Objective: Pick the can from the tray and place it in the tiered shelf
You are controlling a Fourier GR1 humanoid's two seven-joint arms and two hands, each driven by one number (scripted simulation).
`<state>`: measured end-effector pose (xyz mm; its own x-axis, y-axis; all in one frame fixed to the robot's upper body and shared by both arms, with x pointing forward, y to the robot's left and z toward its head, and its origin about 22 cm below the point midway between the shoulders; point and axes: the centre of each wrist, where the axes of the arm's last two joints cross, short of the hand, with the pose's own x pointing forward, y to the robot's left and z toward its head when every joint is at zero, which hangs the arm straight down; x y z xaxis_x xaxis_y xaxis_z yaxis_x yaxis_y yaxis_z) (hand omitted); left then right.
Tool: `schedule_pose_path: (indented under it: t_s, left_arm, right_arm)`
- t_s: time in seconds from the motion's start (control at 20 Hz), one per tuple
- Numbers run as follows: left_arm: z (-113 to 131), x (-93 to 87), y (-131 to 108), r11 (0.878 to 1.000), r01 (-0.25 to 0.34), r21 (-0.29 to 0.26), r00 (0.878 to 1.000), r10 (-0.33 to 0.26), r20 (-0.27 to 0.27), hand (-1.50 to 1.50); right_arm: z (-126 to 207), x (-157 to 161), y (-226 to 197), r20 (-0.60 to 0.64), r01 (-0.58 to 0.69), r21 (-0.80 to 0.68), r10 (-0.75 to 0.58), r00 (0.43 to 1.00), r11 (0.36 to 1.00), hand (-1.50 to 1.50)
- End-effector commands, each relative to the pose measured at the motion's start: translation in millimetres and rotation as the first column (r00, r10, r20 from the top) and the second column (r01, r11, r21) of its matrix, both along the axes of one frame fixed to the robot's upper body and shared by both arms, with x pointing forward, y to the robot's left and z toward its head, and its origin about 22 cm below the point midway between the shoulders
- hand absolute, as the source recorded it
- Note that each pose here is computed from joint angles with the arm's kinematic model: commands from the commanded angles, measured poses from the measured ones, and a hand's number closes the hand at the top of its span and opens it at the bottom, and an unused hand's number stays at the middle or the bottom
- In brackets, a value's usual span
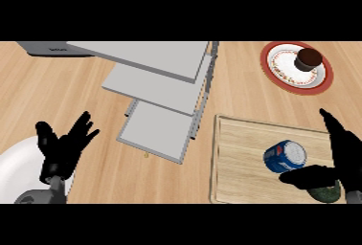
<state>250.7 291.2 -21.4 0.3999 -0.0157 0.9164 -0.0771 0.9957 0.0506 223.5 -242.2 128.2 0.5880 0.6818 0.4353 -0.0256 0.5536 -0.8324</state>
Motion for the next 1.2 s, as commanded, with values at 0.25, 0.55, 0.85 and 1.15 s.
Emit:
schedule_pose_path:
  t_s: [0.25, 0.55, 0.85, 1.15]
  left_arm:
    - [-10, -9.1, 16, 1.0, -0.019, 0.01, 0.999, 0.019, -0.05, 0.0]
    - [2, -5.7, 3, 1.0, -0.007, -0.007, 0.999, 0.007, -0.033, 0.0]
    - [-13, 2.0, 2, 1.0, -0.011, 0.0, 0.999, 0.011, -0.047, 0.0]
    - [-7, -8.6, -21, 1.0, -0.019, -0.007, 0.998, 0.018, -0.054, 0.0]
  right_arm:
    - [-19, 8, 8, -0.072, 0.163, -0.049, -0.167, 0.983, 0.985, -1.5]
    - [-27, 30, -1, -0.028, 0.161, -0.01, -0.161, 0.986, 0.987, -1.5]
    - [-42, 36, 22, -0.06, 0.115, -0.012, -0.116, 0.992, 0.993, -1.5]
    - [-57, 35, 35, -0.142, -0.1, 0.003, 0.099, 0.985, 0.995, 1.5]
